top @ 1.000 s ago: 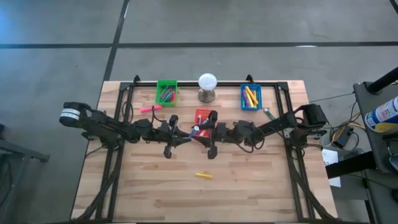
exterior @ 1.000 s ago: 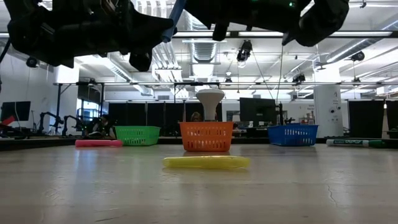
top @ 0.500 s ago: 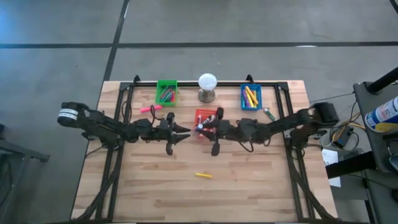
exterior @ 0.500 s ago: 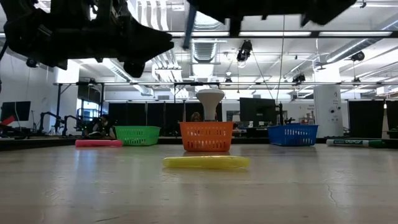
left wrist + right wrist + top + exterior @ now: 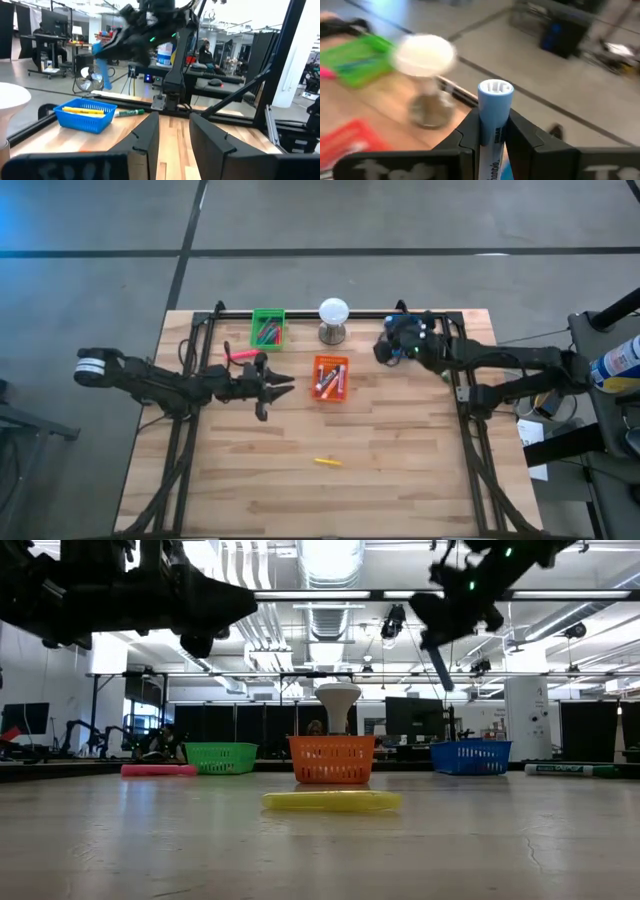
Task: Pick & Place Markers
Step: Put the blue highlighter into the blue bin
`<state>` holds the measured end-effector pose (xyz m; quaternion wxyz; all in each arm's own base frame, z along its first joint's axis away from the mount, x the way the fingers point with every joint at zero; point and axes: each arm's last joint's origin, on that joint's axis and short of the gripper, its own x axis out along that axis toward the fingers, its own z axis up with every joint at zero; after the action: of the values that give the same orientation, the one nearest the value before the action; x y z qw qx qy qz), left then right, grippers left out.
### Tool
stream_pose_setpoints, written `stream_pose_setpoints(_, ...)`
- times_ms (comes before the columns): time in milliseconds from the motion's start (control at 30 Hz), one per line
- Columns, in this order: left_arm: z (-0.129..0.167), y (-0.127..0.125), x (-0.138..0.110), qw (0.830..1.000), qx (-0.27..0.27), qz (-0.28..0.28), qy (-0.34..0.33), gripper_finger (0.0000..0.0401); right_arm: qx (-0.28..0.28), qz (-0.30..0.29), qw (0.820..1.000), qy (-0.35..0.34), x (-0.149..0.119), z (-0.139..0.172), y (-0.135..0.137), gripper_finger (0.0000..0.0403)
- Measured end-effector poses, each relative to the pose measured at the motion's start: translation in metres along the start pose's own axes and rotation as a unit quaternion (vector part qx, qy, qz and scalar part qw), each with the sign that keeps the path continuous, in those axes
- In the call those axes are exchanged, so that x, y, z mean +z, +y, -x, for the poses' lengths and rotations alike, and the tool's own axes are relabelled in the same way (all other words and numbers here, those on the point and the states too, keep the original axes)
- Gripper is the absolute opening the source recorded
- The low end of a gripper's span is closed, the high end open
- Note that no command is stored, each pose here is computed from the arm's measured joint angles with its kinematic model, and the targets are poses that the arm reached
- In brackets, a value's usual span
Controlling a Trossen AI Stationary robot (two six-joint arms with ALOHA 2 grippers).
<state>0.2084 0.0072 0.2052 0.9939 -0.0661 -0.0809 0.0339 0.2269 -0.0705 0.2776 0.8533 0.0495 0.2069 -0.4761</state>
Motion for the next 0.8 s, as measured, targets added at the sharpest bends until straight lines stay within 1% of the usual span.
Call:
stream_pose_setpoints(67, 0.0, 0.0, 0.001, 1.0, 0.0, 0.0, -0.001, 0.0102, -0.03, 0.0, 0.999, 0.022, -0.004, -0.017, -0.014, 0.0056)
stream_pose_setpoints(233, 0.0, 0.0, -0.002, 1.0, 0.002, -0.003, 0.013, 0.0102, -0.054, -0.008, 0.995, 0.089, -0.014, -0.06, -0.043, 0.0056)
stream_pose_setpoints(300, 0.0, 0.001, -0.004, 1.0, 0.003, -0.005, 0.018, 0.0103, -0.072, -0.006, 0.991, 0.114, -0.021, -0.074, -0.052, 0.0056)
stream_pose_setpoints(467, 0.0, 0.001, -0.004, 1.0, 0.003, -0.004, 0.018, 0.0103, -0.108, 0.003, 0.982, 0.155, -0.034, -0.098, -0.067, 0.0057)
stream_pose_setpoints(600, 0.0, 0.001, -0.004, 1.0, 0.003, -0.002, 0.018, 0.0103, -0.131, 0.006, 0.975, 0.18, -0.042, -0.111, -0.079, 0.0058)
stream_pose_setpoints(700, 0.0, 0.001, -0.004, 1.0, 0.003, -0.002, 0.018, 0.0103, -0.129, 0.001, 0.972, 0.196, -0.048, -0.119, -0.084, 0.0059)
stream_pose_setpoints(800, 0.0, 0.001, -0.004, 1.0, 0.003, -0.002, 0.018, 0.0103, -0.097, -0.013, 0.973, 0.208, -0.052, -0.126, -0.085, 0.006)
